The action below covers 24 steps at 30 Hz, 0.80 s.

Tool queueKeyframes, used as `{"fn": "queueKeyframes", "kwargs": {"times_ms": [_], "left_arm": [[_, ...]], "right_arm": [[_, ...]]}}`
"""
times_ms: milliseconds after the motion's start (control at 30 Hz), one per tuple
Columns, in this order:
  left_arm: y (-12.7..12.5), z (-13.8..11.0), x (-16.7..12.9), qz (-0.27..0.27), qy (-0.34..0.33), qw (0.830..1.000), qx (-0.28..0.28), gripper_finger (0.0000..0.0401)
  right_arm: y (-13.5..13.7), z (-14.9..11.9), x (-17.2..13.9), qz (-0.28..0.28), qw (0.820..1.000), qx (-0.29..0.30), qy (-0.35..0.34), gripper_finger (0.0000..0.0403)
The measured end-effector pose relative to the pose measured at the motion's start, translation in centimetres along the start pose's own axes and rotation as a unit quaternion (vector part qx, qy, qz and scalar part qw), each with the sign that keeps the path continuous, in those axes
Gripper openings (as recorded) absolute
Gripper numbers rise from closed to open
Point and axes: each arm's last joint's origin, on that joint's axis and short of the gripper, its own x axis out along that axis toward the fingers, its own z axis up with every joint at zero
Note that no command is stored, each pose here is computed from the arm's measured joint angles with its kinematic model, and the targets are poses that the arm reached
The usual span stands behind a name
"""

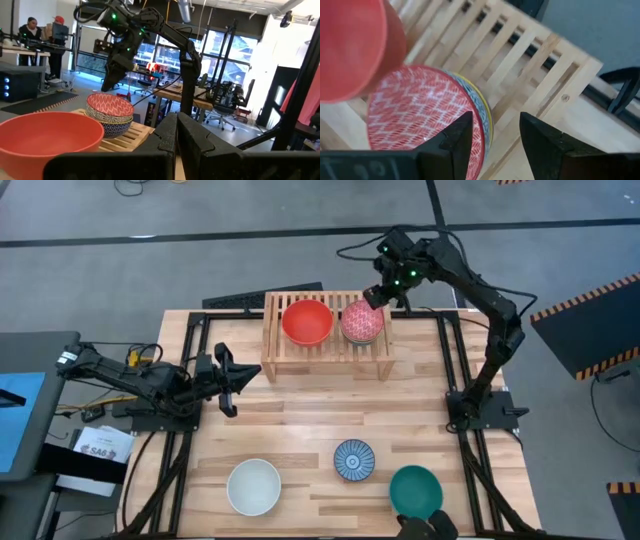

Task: Place and stack bowls onto a shelf
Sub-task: Stack the small red bowl on top of the other small yellow bowl on the shelf, then stack the small blue bowl on top of the other small red bowl on the shelf

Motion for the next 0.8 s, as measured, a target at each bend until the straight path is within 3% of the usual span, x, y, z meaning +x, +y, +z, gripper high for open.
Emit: {"fn": "queueKeyframes", "kwargs": {"times_ms": [233, 467, 600, 800], "left_arm": [[0.0, 0.0, 0.0, 0.001, -0.001, 1.0, 0.006, 0.0], [0.4, 0.4, 0.4, 0.002, -0.008, 1.0, -0.002, 0.0], [0.4, 0.8, 0.6, -0.027, -0.013, 1.0, 0.005, 0.0], [0.9, 0.5, 0.9, -0.032, 0.002, 0.999, -0.006, 0.0]], "right_arm": [[0.3, -0.8, -2.7, 0.0, 0.999, -0.046, 0.002, 0.0182], [2.4, -6.2, -8.6, 0.045, 0.987, -0.126, -0.09, 0.0175], [3.5, -10.8, -10.7, 0.115, 0.971, -0.125, -0.17, 0.0172], [5.3, -17.0, -10.8, 0.278, 0.924, -0.122, -0.233, 0.0172]]}}
